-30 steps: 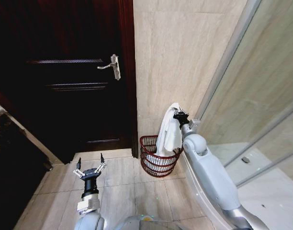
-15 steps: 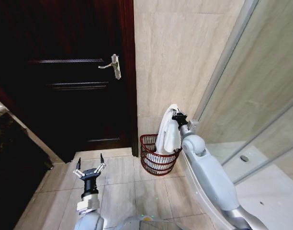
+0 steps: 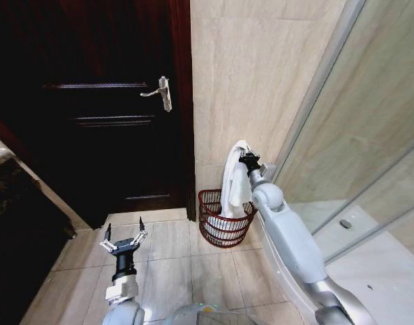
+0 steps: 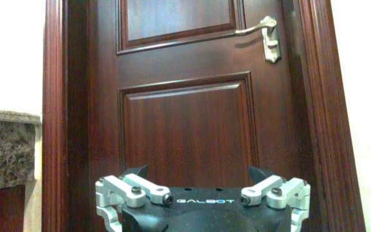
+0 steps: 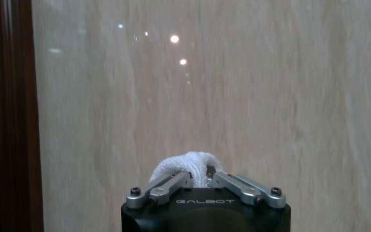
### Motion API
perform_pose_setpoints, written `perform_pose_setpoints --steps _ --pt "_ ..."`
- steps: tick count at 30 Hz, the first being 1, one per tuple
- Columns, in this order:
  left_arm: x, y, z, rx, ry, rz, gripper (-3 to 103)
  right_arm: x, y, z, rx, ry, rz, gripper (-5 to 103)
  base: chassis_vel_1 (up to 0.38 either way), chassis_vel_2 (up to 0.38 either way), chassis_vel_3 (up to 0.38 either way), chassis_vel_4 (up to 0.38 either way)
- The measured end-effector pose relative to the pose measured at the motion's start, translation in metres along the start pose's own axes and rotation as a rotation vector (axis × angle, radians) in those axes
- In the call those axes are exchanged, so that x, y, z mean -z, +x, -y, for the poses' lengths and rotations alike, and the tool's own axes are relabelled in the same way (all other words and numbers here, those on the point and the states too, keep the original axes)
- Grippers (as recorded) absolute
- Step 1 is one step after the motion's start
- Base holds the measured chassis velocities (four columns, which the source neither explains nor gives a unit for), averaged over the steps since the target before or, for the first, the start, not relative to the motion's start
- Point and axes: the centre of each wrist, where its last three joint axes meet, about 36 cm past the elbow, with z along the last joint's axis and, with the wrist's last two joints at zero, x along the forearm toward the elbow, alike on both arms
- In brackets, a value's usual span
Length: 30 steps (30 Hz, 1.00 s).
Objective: Discard the used towel into the hamper.
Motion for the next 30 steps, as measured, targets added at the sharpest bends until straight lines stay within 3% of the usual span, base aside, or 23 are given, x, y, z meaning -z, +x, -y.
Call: perform_pose_setpoints --steps 9,17,23,27,30 --pt "0.005 0.000 -0.002 0.006 -0.003 0.010 100 -0.052 -0.022 0.017 -0.032 -0.039 -0.057 2 0.000 0.000 0.000 0.000" --pt "0.003 0.002 -0.004 0.023 -0.002 0.016 100 -0.086 0.016 0.025 -0.074 -0.079 -0.139 2 0.000 0.000 0.000 0.000" --pt "0.008 -0.001 -0.005 0.026 -0.003 0.027 100 -0.074 0.045 0.040 -0.088 -0.070 -0.179 2 0.000 0.000 0.000 0.000" --pt "0.011 -0.002 -0.004 0.029 0.000 0.029 100 -0.053 0.070 0.042 -0.091 -0.111 -0.304 2 0.000 0.000 0.000 0.000" --pt "0.011 -0.004 -0.005 0.033 0.000 0.029 100 -0.046 0.076 0.043 -0.091 -0.103 -0.352 2 0.000 0.000 0.000 0.000"
